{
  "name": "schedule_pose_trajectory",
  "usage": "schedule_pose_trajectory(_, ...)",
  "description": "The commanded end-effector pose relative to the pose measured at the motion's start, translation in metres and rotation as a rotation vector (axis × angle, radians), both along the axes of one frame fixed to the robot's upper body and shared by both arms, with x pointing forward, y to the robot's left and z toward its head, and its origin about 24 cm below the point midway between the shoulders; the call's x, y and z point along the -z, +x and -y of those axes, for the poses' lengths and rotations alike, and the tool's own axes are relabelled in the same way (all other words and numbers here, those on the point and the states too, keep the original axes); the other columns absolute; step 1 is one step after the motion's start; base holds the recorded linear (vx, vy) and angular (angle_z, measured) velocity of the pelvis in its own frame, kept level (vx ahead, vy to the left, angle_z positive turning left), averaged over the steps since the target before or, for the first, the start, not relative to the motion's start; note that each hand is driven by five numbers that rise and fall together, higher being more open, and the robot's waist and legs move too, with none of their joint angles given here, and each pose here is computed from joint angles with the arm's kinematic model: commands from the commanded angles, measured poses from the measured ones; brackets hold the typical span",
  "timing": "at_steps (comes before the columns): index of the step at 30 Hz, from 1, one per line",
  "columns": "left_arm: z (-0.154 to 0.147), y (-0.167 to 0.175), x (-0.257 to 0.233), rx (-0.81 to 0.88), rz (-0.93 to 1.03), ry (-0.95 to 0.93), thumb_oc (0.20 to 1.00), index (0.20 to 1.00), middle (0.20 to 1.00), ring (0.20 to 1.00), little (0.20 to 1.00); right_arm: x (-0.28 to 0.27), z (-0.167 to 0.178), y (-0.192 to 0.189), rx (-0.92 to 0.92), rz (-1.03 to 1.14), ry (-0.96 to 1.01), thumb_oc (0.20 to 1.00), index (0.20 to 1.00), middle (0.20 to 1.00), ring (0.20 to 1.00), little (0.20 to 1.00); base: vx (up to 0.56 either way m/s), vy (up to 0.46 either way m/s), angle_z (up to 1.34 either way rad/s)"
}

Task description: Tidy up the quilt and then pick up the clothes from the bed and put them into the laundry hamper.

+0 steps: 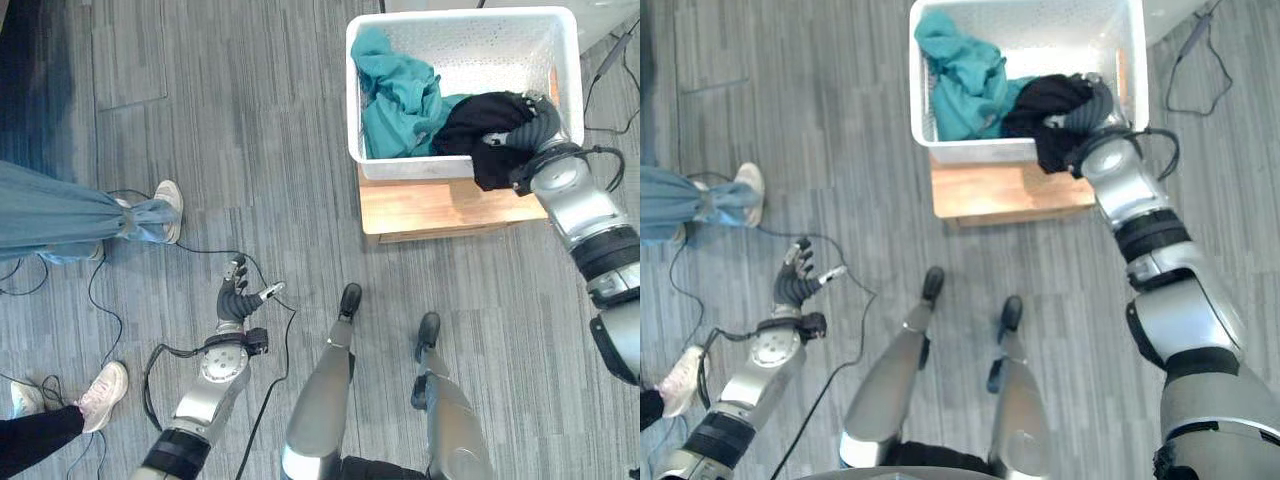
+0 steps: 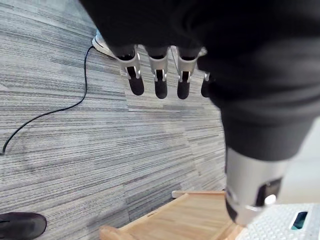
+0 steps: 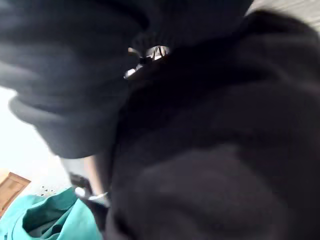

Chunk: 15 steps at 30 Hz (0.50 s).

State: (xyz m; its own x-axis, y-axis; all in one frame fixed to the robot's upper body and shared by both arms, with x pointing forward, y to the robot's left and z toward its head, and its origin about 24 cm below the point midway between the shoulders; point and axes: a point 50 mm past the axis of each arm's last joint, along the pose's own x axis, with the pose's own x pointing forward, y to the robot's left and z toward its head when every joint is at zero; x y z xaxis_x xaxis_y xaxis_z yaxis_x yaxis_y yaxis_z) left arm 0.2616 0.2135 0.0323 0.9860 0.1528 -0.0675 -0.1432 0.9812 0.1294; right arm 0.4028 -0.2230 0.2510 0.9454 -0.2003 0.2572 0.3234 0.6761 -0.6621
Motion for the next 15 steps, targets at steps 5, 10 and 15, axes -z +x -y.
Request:
schedule_pose_trajectory(5,-0.005,-0.003,-0.014,-0.058,0.122,-0.056,1.000,1.000,1.000,1.000,1.000,-0.026,-0.001,-0.001,0.072,0.072,-0.069,1.000,1.000,1.000,1.000,1.000,0.00,0.000,0.00)
schedule_pose_trajectory(10,-0.001,-0.001,-0.018,-0.051,0.135,-0.066,1.000,1.000,1.000,1.000,1.000,-0.037,0.003,-0.004,0.050,0.156,0.045,1.000,1.000,1.000,1.000,1.000,0.00,0.016,-0.04)
schedule_pose_trajectory(15,-0.012,-0.004,-0.019,-0.103,0.141,-0.062,1.000,1.000,1.000,1.000,1.000,-0.050,0.009,-0.014,0.010,0.235,0.110,1.000,1.000,1.000,1.000,1.000,0.01,0.038,-0.10)
